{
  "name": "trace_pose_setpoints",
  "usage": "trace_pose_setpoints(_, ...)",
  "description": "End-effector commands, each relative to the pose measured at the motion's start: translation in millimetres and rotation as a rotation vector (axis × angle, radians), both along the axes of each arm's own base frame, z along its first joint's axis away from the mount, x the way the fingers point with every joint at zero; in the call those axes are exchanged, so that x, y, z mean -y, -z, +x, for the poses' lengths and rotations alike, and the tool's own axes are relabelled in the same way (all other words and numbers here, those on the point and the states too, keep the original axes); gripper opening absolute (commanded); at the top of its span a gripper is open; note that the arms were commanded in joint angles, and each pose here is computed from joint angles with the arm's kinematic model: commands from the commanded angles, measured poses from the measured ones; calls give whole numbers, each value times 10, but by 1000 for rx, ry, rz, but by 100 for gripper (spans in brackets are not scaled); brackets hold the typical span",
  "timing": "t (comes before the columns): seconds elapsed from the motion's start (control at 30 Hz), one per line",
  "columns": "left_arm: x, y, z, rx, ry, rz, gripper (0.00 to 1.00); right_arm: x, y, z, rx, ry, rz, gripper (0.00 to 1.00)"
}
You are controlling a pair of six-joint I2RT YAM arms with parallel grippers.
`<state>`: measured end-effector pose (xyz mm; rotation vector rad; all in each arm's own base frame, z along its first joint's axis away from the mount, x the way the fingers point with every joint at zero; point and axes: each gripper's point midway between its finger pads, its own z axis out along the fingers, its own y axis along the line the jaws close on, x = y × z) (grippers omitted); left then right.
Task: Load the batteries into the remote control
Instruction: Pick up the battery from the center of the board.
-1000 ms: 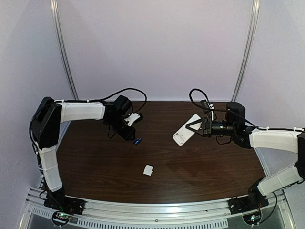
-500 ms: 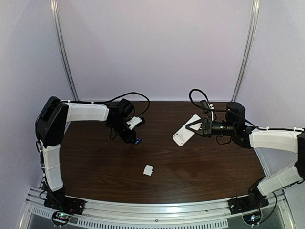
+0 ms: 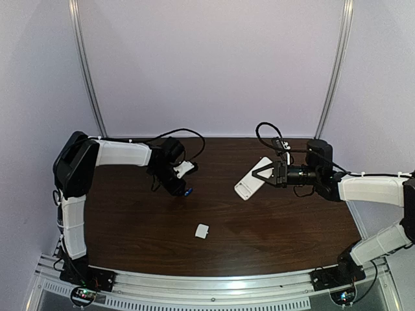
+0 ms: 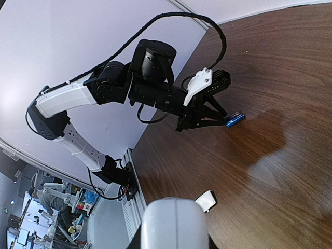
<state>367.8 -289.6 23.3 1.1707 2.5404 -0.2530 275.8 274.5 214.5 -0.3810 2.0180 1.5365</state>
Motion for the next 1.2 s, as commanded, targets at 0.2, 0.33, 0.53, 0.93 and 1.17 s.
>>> trace_pose_setpoints(0.2, -128, 64, 200, 43, -17, 42, 16, 7, -4, 2, 28, -14, 9, 0)
trace_pose_setpoints(0.33, -145, 98, 218, 44, -15, 52, 15, 4, 10, 2, 25, -15, 8, 0)
trace_pose_setpoints(0.53, -132, 72, 304, 76, 2, 67, 11, 1, 47, 5, 2, -14, 7, 0)
trace_pose_setpoints(0.93, -37, -967, 164, 280, 61, -18, 0, 56, 51, -132, -48, -30, -31, 0)
trace_pose_setpoints(1.17, 497, -1586, -826, 483, 416, 12, 0, 64, 204, -319, -156, -70, -32, 0)
